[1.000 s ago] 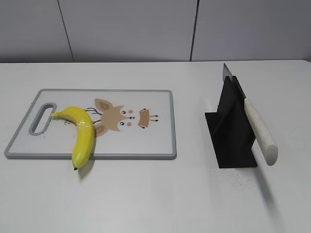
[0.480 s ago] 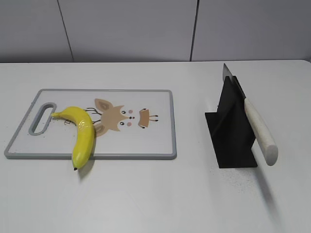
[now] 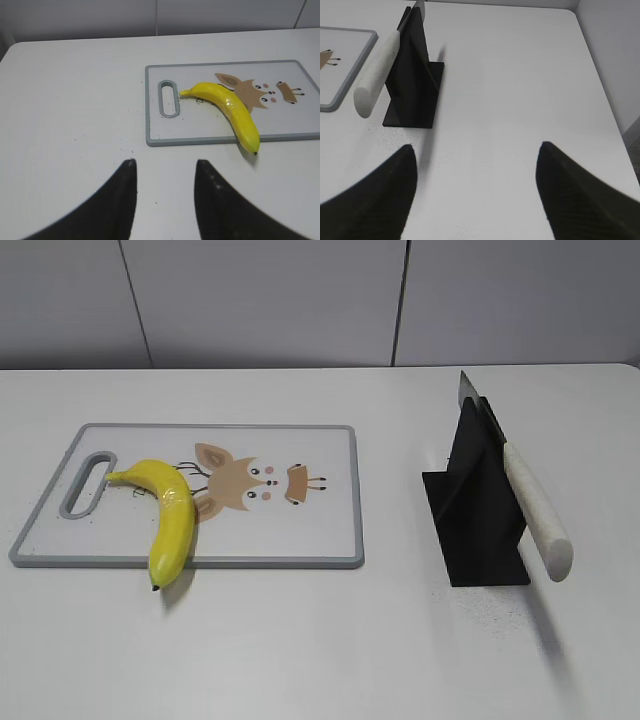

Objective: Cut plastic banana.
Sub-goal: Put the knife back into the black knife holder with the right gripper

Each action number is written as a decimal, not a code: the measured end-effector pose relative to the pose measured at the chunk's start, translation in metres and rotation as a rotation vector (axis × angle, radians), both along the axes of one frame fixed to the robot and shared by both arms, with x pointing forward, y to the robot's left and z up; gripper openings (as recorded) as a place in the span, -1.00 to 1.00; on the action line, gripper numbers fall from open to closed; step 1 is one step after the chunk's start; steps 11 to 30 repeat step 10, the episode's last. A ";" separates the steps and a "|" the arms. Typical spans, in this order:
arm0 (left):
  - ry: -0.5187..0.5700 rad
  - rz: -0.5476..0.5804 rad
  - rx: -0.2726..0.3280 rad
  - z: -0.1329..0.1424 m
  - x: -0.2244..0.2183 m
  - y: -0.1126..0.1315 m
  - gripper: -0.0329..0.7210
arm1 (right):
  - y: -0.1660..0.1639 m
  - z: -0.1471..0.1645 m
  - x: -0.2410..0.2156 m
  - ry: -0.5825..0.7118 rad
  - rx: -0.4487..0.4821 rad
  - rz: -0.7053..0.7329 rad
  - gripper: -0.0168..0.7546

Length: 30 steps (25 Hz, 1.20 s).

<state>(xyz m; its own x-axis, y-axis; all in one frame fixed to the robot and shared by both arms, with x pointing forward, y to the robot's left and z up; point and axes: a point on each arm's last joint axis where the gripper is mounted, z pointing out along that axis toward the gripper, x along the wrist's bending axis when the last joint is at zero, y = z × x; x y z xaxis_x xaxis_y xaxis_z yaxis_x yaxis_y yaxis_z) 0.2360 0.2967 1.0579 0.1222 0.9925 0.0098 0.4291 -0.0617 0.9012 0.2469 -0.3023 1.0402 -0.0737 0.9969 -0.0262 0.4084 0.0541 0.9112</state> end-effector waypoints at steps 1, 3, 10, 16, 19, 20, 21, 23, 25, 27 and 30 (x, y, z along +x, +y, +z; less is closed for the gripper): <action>0.000 0.000 0.000 0.000 0.000 0.000 0.06 | 0.000 0.000 0.000 0.000 0.000 0.000 0.54; 0.000 0.001 -0.002 0.000 0.000 0.000 0.05 | 0.000 0.000 0.000 0.000 0.000 0.000 0.54; 0.000 0.001 -0.002 0.000 0.000 0.000 0.03 | 0.000 0.000 0.000 0.000 0.000 0.000 0.54; 0.000 0.001 -0.002 0.000 0.000 0.000 0.03 | 0.000 0.000 0.000 0.000 0.000 0.000 0.54; 0.000 0.001 -0.002 0.000 0.000 0.000 0.03 | 0.000 0.000 0.000 0.000 0.000 0.000 0.54; 0.000 0.001 -0.002 0.000 0.000 0.000 0.03 | 0.000 0.000 0.000 0.000 0.000 0.000 0.54; 0.000 0.001 -0.002 0.000 0.000 0.000 0.03 | 0.000 0.000 0.000 0.000 0.000 0.000 0.54; 0.000 0.001 -0.002 0.000 0.000 0.000 0.03 | 0.000 0.000 0.000 0.000 0.000 0.000 0.54; 0.000 0.001 -0.002 0.000 0.000 0.000 0.03 | 0.000 0.000 0.000 0.000 0.000 0.000 0.54; 0.000 0.001 -0.002 0.000 0.000 0.000 0.03 | 0.000 0.000 0.000 0.000 0.000 0.000 0.54; 0.000 0.001 -0.002 0.000 0.000 0.000 0.03 | 0.000 0.000 0.000 0.000 0.000 0.000 0.54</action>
